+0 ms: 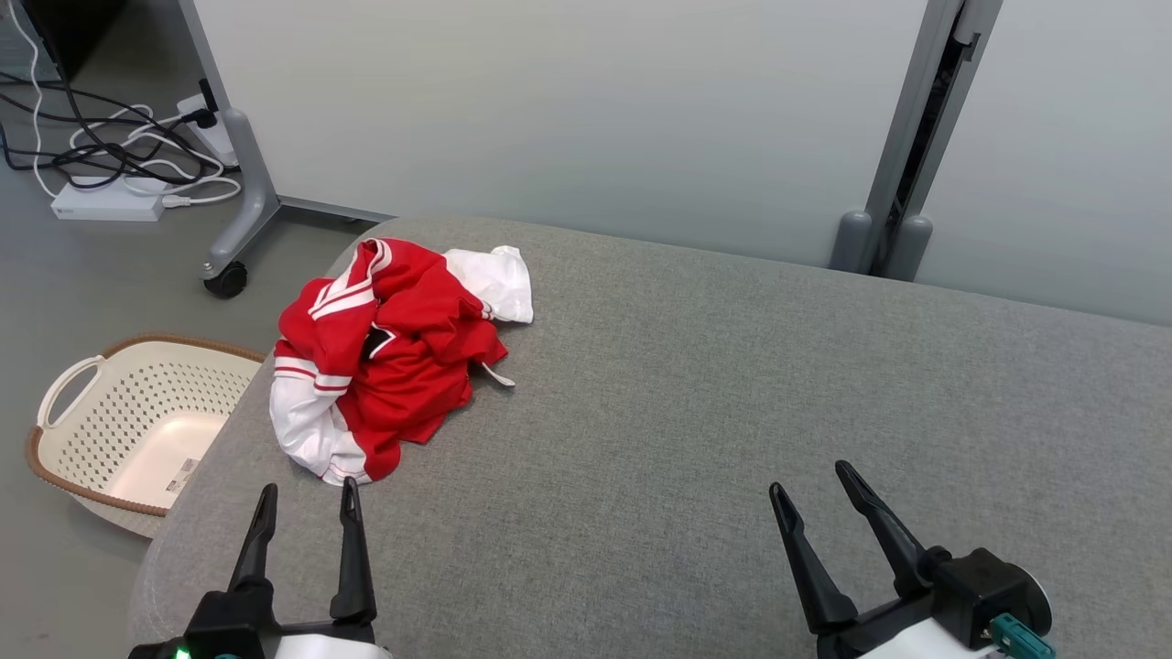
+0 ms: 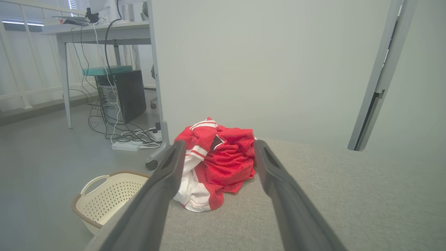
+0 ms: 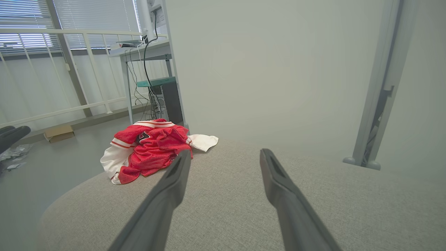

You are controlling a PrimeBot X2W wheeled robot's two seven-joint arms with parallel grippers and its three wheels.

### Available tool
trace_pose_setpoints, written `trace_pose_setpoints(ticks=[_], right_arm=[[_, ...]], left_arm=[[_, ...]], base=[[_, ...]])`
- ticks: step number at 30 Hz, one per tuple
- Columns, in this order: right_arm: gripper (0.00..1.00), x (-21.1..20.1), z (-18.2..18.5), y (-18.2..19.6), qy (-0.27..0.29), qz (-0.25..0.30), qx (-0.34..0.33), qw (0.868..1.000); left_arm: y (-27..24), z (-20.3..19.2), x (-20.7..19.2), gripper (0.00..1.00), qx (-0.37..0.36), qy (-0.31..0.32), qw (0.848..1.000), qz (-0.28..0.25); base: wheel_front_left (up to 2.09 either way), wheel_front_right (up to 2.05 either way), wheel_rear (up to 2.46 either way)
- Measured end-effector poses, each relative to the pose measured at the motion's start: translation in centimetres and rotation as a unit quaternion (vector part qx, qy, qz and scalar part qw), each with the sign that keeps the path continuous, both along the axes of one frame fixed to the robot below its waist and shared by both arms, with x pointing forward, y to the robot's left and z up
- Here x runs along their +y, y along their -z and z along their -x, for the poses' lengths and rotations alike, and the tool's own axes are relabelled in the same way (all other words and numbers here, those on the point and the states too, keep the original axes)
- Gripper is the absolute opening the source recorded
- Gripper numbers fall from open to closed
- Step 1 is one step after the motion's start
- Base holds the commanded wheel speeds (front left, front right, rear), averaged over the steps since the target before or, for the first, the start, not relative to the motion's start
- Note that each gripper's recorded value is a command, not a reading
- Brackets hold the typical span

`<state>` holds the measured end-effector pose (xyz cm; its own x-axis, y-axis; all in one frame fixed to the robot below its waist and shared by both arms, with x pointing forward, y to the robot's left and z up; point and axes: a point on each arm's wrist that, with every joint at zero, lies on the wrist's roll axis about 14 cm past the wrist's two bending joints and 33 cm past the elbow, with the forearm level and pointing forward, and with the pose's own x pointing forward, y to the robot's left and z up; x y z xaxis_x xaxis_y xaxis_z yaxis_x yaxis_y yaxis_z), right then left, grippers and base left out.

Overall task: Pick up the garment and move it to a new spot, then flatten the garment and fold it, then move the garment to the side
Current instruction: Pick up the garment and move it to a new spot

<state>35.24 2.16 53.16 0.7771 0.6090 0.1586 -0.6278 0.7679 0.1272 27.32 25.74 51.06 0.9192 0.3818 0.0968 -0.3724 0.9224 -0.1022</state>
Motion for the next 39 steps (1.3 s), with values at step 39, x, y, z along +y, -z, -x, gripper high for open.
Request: trace_pose_setpoints(ticks=[39], right_arm=[[1.0, -1.7, -8.0, 7.9, 0.011, 0.032, 0.064, 0.997]], left_arm=[[6.1, -21.7, 6.9, 1.0, 0.251, -0.007, 0.968, 0.028]], base=[[0.0, 0.0, 0.0]])
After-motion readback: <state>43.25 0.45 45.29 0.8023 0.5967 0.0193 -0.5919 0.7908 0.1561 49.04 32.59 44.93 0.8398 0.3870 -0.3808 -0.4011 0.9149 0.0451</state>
